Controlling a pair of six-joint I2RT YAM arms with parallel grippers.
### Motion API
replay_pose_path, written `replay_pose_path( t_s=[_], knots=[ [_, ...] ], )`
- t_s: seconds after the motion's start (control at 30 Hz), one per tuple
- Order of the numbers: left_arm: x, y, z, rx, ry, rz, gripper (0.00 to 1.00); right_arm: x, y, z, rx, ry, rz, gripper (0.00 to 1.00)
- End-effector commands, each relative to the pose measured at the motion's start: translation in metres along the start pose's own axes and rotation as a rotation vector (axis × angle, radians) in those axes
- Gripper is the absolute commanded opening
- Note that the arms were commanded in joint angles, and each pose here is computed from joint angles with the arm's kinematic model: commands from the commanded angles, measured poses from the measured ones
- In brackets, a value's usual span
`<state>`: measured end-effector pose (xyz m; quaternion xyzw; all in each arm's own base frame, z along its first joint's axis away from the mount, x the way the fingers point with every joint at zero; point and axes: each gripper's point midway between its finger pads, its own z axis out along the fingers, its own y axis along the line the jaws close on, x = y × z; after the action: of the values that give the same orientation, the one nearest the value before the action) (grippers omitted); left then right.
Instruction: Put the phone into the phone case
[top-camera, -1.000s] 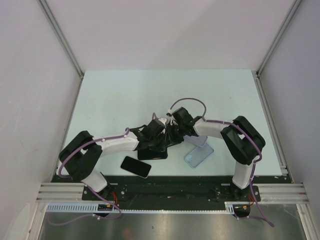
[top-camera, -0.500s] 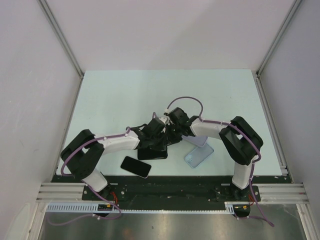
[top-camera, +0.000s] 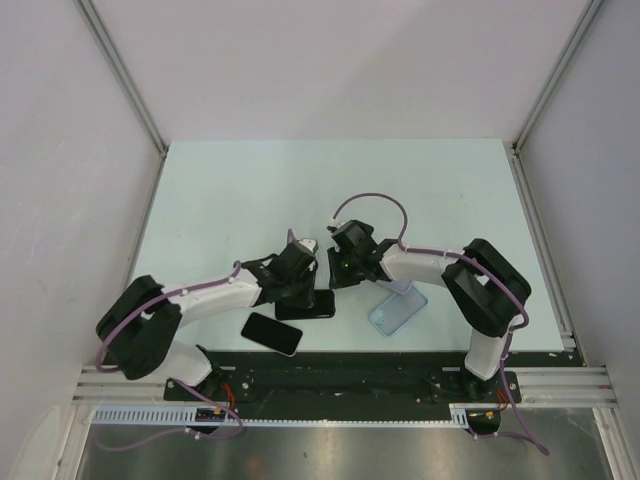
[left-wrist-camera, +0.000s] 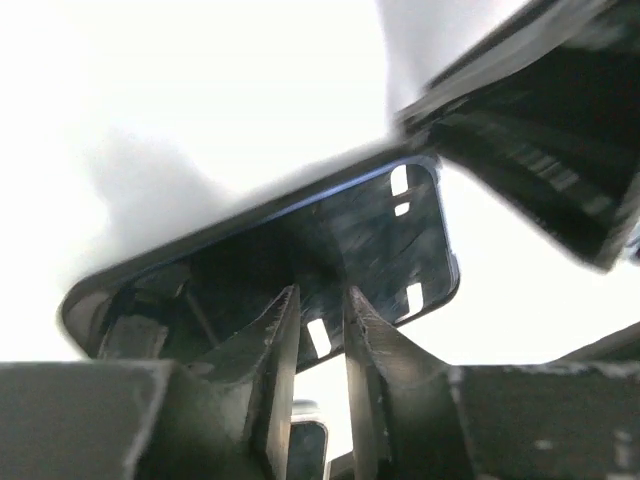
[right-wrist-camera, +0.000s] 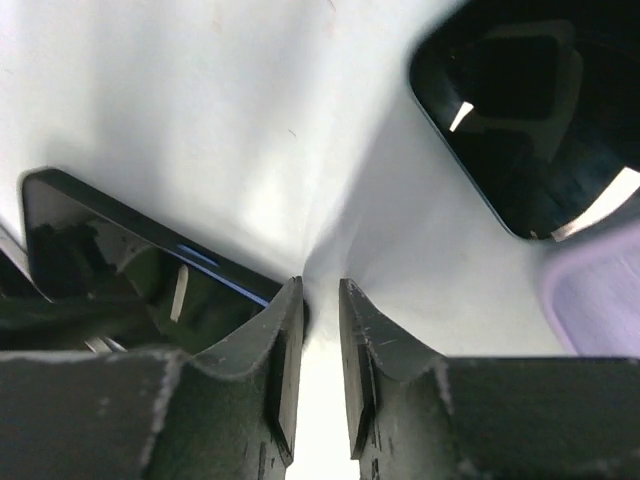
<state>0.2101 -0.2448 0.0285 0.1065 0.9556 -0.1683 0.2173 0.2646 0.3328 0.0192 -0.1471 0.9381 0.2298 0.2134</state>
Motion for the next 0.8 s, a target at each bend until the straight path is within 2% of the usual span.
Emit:
replay_pose_path(
  t_s=[0.0,0.03,0.07,0.13,0.17,0.23,0.27,0.47,0.77],
  knots=[
    [0.009,0.031,-0.033,-0.093,-0.039,-0.013,0.35,0.033,-0.041,-0.024,0.129,0.107,-0.005,0.28],
    [0.005,0.03,-0.039,-0.078,-0.064,-0.02,0.39,0.025,-0.035,-0.031,0.1,0.08,0.004,0.29],
    [-0.005,0.025,-0.054,-0.04,-0.128,-0.032,0.52,0.014,-0.023,-0.042,0.051,0.045,0.005,0.34],
    [-0.008,0.03,-0.064,-0.021,-0.166,-0.06,0.62,0.0,-0.017,-0.055,0.015,0.0,0.02,0.39],
    [-0.01,0.029,-0.071,0.004,-0.187,-0.072,0.71,-0.008,-0.01,-0.065,-0.015,-0.027,0.021,0.45],
    [-0.016,0.036,-0.084,0.037,-0.24,-0.116,0.78,-0.011,-0.006,-0.073,-0.034,-0.039,0.023,0.51],
    [-0.008,0.038,-0.083,0.069,-0.219,-0.13,0.81,-0.009,-0.002,-0.077,-0.057,-0.033,0.021,0.56],
    [-0.009,0.053,-0.088,0.122,-0.243,-0.242,0.89,0.012,0.003,-0.073,-0.15,0.022,0.062,0.66],
    [-0.005,0.079,-0.071,0.031,-0.203,-0.305,0.91,0.032,0.01,-0.066,-0.319,0.086,0.165,0.72]
  ],
)
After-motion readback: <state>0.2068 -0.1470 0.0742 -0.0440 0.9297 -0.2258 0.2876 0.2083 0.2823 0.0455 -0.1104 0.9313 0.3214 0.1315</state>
